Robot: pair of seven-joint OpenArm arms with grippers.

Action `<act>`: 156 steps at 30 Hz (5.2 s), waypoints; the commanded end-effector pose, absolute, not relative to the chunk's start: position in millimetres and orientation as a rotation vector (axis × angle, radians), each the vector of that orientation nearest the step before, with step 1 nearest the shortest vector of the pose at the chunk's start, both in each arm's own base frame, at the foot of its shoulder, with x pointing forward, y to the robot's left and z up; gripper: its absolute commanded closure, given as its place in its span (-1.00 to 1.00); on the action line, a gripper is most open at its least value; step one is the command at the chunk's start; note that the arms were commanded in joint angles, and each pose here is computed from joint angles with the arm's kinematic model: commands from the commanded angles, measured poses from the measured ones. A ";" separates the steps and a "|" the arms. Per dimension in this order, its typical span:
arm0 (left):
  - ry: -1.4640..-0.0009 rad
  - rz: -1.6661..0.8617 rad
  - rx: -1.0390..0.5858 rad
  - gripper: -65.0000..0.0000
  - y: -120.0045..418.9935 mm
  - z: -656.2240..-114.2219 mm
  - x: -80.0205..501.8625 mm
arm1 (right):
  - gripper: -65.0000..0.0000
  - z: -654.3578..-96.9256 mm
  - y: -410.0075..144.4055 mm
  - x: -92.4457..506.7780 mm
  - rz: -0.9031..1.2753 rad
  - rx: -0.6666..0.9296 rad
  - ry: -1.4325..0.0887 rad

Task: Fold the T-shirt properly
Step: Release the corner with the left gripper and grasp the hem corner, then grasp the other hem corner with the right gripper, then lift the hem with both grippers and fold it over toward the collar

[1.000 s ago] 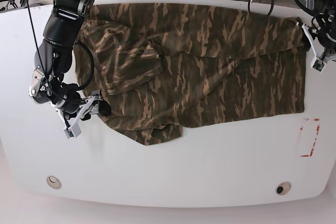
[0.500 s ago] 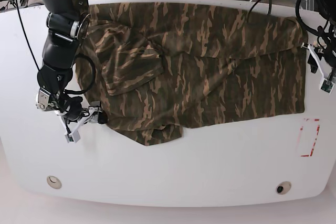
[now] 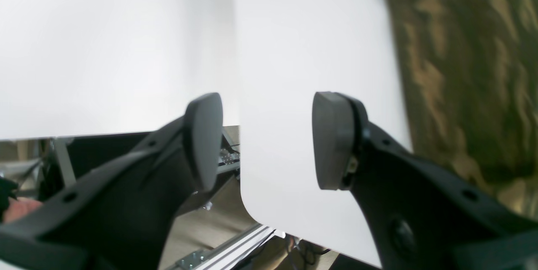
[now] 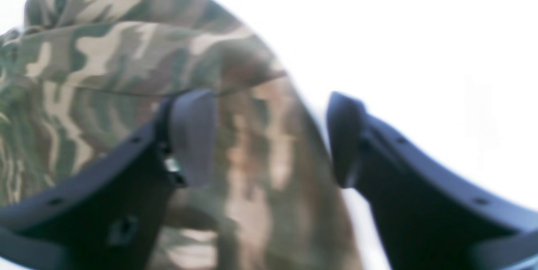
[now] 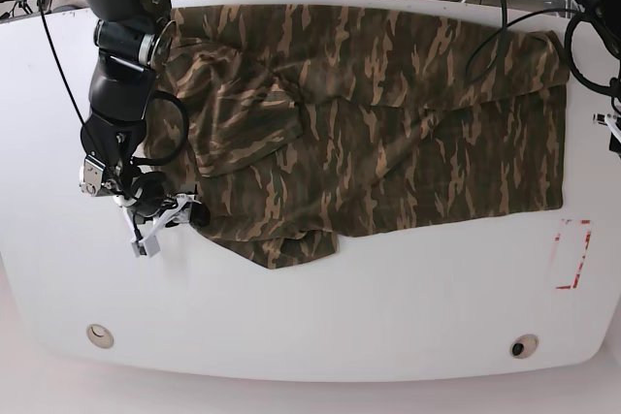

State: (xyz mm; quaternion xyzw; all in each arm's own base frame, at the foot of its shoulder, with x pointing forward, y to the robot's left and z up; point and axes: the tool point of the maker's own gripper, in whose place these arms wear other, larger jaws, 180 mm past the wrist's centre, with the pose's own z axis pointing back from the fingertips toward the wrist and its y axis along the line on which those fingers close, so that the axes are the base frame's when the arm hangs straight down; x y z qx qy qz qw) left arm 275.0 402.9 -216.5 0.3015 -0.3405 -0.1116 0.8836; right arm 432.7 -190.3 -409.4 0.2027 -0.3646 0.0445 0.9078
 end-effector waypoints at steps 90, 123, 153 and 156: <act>-0.804 0.104 -0.031 -0.58 368.0 -395.2 406.2 | 0.94 -406.6 -183.2 436.5 0.139 0.393 -0.724; -1.039 -0.048 0.023 0.95 340.4 -300.9 473.4 | 1.00 -345.8 -218.8 467.4 0.201 0.270 -0.821; -1.007 -0.330 0.021 0.95 292.1 -308.0 440.4 | 1.00 -303.7 -237.6 372.1 0.301 0.099 -0.803; -0.982 -0.329 0.022 0.95 293.8 -318.4 431.8 | 1.00 -308.0 -238.4 353.6 0.278 0.133 -0.805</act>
